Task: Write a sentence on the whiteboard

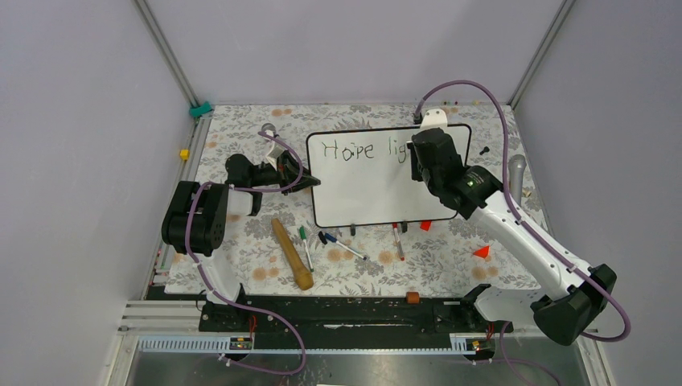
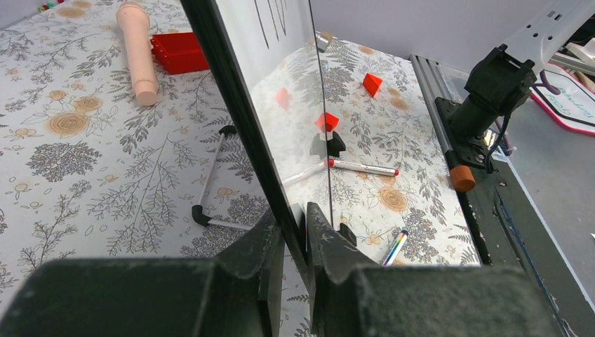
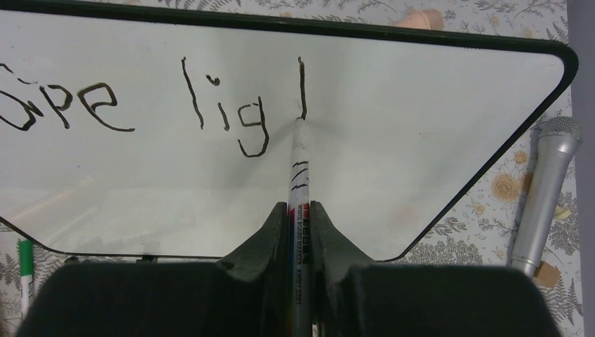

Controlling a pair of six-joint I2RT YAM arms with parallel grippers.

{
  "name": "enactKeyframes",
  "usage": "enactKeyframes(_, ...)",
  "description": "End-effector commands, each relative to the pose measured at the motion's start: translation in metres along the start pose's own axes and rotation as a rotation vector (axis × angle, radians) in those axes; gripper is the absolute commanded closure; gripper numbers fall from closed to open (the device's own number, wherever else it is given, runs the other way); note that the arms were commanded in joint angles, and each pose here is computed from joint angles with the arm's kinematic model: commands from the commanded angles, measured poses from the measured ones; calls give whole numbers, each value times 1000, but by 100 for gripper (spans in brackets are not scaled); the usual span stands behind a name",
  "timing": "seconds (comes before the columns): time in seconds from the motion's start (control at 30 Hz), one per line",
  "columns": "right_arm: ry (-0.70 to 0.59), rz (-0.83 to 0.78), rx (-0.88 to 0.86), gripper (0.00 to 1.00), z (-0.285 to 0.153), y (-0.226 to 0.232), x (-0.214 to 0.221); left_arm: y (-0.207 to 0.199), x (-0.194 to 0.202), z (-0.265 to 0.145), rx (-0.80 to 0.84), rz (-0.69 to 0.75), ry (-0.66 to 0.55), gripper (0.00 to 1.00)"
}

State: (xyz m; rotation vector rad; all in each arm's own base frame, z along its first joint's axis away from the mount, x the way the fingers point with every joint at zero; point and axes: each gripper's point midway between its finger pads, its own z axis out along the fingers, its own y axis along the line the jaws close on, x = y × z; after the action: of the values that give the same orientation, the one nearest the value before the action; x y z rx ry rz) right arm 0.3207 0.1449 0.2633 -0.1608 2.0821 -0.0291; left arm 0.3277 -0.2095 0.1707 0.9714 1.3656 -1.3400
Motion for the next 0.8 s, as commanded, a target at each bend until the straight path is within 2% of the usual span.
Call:
enactKeyframes(0.0, -80, 40, 18, 100, -8, -6, -32, -2, -6, -1, 41, 214, 2, 100)
enactKeyframes(0.47, -91, 47, 33, 100, -7, -12, -40, -2, -7, -1, 38, 214, 0, 100)
enactKeyframes(0.77, -53, 42, 49, 100, -3, -17, -22, -2, -6, -1, 39, 213, 1, 100)
